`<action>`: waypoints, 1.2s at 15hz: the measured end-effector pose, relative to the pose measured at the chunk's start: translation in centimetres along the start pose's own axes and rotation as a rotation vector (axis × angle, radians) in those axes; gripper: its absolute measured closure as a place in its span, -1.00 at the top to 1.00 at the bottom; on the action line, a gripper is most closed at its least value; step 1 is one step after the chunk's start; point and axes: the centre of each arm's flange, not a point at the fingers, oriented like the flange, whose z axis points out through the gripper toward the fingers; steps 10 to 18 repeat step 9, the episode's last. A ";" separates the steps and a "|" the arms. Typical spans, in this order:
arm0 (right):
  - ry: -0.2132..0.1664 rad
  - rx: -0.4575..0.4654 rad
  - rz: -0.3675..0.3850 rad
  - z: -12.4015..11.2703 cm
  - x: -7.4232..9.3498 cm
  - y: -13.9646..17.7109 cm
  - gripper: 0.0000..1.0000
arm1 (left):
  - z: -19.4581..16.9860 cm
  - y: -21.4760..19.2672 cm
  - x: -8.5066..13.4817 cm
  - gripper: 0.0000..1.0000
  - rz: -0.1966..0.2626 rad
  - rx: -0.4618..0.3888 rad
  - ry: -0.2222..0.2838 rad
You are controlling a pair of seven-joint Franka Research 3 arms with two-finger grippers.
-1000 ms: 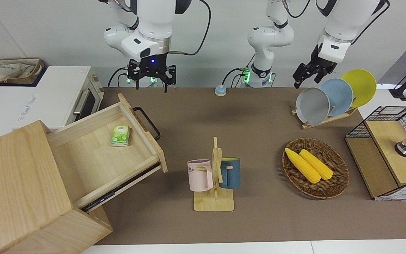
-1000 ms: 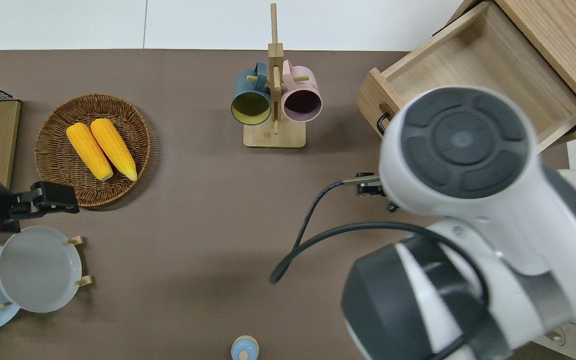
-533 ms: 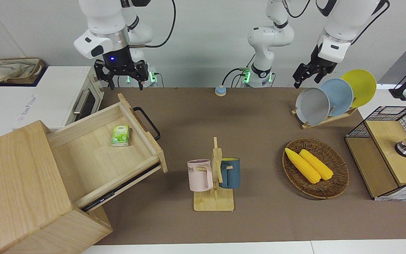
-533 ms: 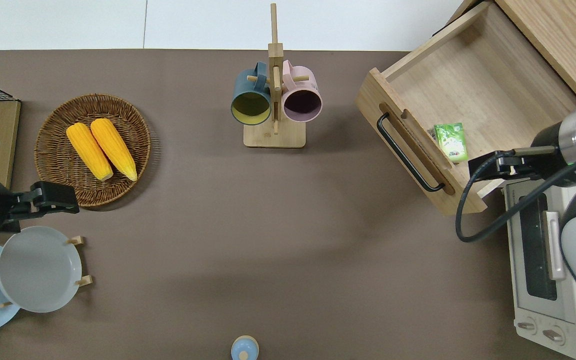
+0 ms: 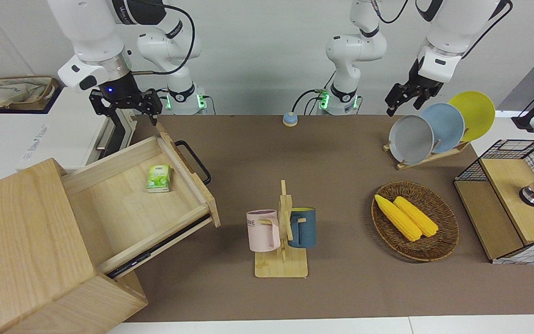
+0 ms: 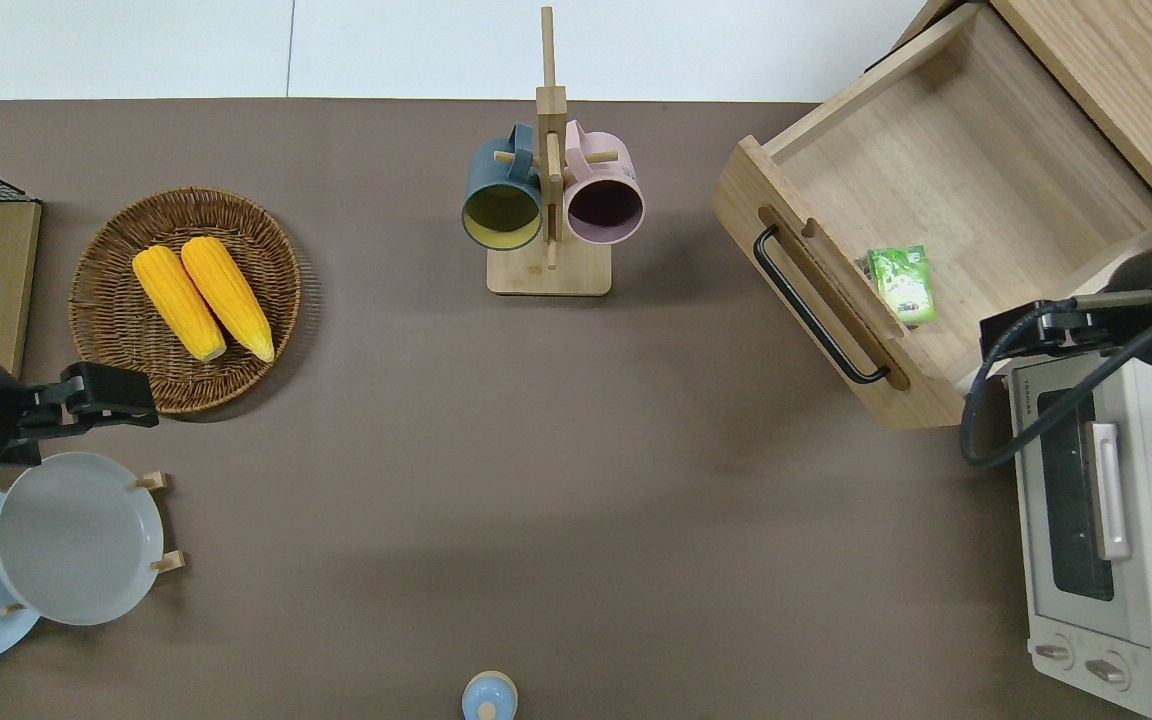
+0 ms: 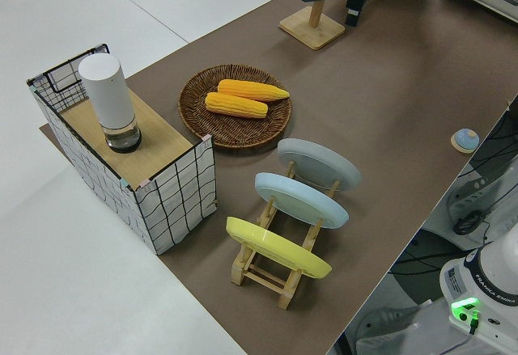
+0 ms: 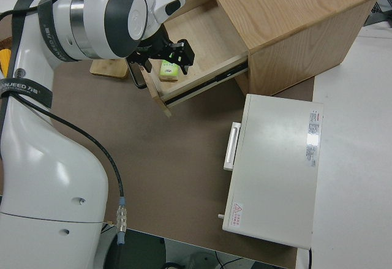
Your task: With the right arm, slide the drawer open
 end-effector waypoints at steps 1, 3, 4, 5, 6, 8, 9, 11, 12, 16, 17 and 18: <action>0.001 0.000 0.000 0.0 0.0 0.0 0.98 | 0.0 0.0 0.0 0.99 0.000 0.000 0.000; 0.002 0.000 0.000 0.0 0.0 0.0 0.98 | 0.0 0.0 0.0 0.99 0.000 0.000 0.000; 0.001 0.008 0.001 0.0 0.0 0.0 0.98 | 0.0 0.0 0.0 0.99 0.000 0.000 0.000; 0.001 0.016 0.003 0.0 0.0 0.0 0.98 | 0.0 0.0 0.0 0.99 0.000 0.000 0.000; 0.001 0.021 0.004 0.0 0.0 0.1 0.98 | 0.0 0.0 0.0 0.99 0.000 0.000 0.000; 0.002 0.021 0.005 -0.1 0.0 0.1 0.98 | 0.0 0.0 0.0 0.99 0.000 0.000 0.000; 0.002 0.021 0.005 -0.1 0.0 0.1 0.98 | 0.0 0.0 0.0 0.99 0.000 0.000 0.000; 0.002 0.021 0.005 -0.1 0.0 0.1 0.98 | 0.0 0.0 0.0 0.99 0.000 0.000 0.000; 0.002 0.021 0.005 -0.1 0.0 0.1 0.98 | 0.0 0.0 0.0 0.99 0.000 0.000 0.000; 0.002 0.021 0.005 -0.1 0.0 0.1 0.98 | 0.0 0.0 0.0 0.99 0.000 0.000 0.000; 0.002 0.021 0.005 -0.1 0.0 0.1 0.98 | 0.0 0.0 0.0 0.99 0.000 0.000 0.000; 0.002 0.021 0.005 -0.1 0.0 0.1 0.98 | 0.0 0.0 0.0 0.99 0.000 0.000 0.000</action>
